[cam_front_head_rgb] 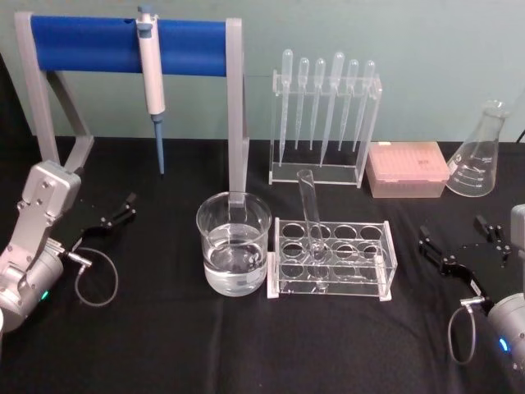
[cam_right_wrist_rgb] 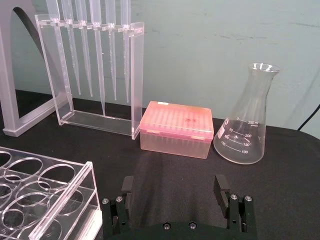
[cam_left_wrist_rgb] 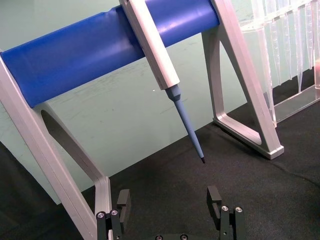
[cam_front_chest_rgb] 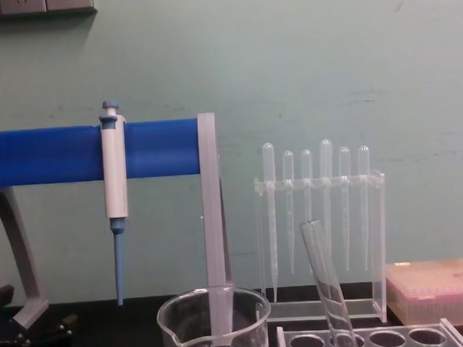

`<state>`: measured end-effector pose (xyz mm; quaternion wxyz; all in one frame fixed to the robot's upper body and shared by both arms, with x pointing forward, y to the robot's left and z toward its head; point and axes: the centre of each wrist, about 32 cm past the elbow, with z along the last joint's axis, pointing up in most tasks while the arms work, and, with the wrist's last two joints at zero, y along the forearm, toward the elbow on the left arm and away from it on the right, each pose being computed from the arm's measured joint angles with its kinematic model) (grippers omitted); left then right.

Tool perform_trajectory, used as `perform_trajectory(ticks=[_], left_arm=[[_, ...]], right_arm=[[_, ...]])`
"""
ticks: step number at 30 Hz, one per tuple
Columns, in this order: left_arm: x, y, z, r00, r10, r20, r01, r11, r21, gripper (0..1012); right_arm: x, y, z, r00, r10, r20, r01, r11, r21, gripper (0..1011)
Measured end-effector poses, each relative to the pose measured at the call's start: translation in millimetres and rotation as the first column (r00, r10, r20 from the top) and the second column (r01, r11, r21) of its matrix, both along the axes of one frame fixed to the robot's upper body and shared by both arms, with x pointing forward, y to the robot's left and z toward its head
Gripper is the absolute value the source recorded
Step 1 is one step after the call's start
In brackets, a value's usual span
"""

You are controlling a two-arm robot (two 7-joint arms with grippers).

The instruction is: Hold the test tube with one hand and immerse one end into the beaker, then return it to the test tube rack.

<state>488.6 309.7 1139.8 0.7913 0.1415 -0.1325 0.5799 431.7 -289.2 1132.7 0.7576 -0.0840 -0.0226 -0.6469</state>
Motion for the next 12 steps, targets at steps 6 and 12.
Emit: perform_trajectory(ticks=[6,12], left_arm=[[0.0,0.0,0.0,1.0,0.0,0.0,0.0,1.0,0.0,1000],[0.0,0.0,0.0,1.0,0.0,0.0,0.0,1.0,0.0,1000]], right_arm=[[-0.6,-0.3,1.3,1.0,0.002,0.002,-0.002,1.0,0.001,1002],[-1.0,-0.6,2.1,1.0,0.005,0.003,-0.005,1.0,0.001,1002]])
